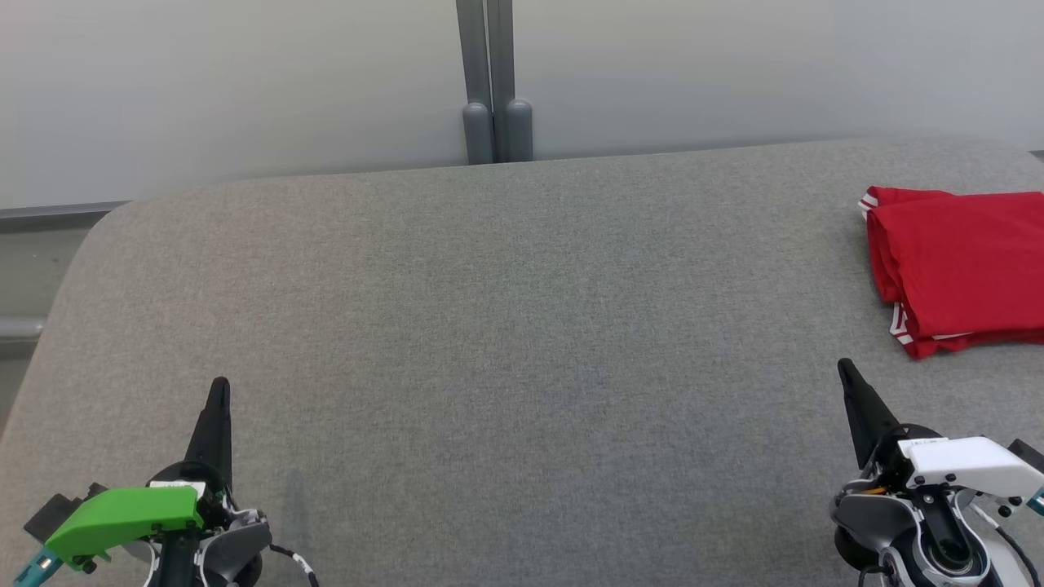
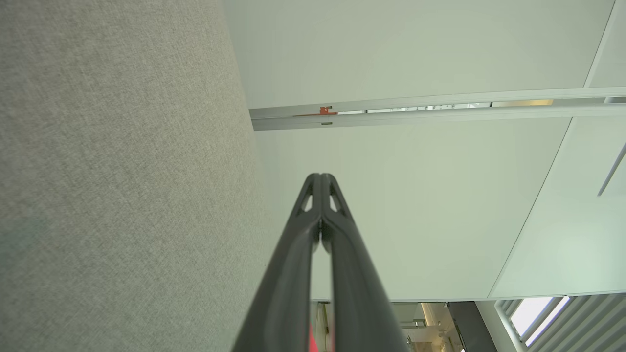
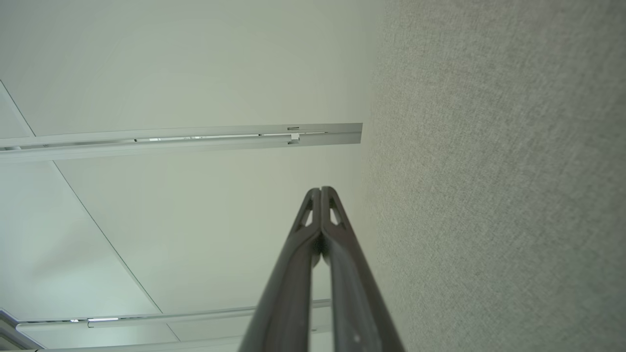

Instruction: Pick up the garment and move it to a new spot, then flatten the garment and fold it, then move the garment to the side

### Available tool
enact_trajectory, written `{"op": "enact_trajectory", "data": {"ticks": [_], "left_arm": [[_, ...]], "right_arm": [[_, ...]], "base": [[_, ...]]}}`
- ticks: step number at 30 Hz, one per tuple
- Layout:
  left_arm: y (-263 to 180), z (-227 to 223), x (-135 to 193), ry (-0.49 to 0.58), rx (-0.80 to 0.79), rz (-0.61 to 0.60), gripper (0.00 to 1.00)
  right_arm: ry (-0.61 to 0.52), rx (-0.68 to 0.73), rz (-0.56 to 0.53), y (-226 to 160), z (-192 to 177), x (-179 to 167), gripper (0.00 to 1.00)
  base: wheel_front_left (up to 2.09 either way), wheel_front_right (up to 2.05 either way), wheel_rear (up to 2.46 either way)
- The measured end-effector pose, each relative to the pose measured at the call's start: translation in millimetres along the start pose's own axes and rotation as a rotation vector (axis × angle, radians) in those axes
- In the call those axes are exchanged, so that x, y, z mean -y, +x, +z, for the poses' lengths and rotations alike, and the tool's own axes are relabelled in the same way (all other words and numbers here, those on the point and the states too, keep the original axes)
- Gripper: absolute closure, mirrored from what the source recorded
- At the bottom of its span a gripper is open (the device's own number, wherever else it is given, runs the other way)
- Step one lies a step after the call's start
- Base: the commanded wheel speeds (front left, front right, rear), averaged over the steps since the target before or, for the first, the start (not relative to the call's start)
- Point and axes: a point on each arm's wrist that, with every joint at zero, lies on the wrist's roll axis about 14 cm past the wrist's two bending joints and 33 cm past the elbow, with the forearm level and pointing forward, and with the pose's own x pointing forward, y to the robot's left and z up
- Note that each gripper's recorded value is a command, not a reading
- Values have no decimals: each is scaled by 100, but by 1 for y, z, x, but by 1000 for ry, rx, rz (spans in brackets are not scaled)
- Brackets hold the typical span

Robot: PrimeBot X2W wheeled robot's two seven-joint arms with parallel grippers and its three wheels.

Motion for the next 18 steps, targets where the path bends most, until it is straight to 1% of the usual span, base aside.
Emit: {"op": "enact_trajectory", "data": {"ticks": [4,18], "left_arm": [[1,1,3,-23,0,-11,100],[1,1,3,-24,0,-13,100]], "right_arm": [[23,1,7,1,1,-2,100],[24,0,8,1,1,-2,100]], "base": [[0,0,0],[0,0,0]]}}
